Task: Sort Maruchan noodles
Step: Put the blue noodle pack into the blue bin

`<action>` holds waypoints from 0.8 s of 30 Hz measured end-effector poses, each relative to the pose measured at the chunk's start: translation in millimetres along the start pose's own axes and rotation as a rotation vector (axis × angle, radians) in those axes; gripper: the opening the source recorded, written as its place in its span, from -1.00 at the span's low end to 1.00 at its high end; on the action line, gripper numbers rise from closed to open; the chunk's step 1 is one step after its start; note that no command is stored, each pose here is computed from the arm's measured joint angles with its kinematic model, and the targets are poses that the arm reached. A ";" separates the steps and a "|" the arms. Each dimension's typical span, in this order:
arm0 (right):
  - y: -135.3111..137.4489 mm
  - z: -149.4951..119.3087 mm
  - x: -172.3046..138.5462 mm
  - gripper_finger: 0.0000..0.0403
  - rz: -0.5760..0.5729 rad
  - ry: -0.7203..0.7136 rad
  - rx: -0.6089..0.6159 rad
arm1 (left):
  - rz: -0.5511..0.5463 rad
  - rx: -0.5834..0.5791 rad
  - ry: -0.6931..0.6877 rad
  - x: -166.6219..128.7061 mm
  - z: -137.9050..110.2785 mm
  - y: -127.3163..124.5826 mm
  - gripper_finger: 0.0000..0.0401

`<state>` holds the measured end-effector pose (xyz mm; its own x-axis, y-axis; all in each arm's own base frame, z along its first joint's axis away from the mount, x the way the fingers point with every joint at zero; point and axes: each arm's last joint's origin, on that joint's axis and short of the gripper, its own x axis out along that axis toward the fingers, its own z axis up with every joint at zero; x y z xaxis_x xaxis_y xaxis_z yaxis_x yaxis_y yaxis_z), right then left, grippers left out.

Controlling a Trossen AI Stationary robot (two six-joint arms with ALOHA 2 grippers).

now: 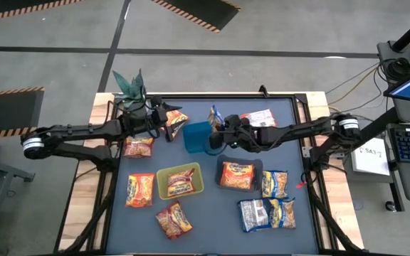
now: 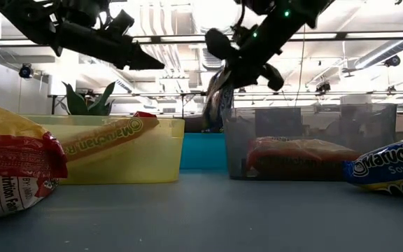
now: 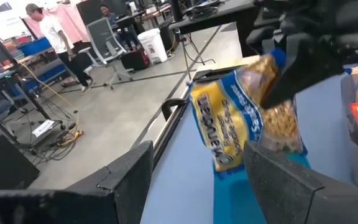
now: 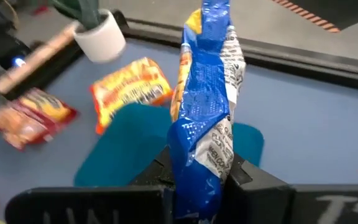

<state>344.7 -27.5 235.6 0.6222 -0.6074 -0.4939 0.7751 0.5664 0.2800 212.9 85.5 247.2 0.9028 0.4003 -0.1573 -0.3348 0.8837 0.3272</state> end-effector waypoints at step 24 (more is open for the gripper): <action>1.9 -24.7 26.9 -0.81 -0.063 0.059 -0.068 | -0.006 0.001 0.022 4.2 -4.0 -1.5 0.16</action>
<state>360.2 -29.0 202.5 0.5633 -0.6102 -0.5571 0.8020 0.5660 0.1909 216.1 86.8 242.3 0.8985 0.4004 -0.1799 -0.3291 0.8857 0.3274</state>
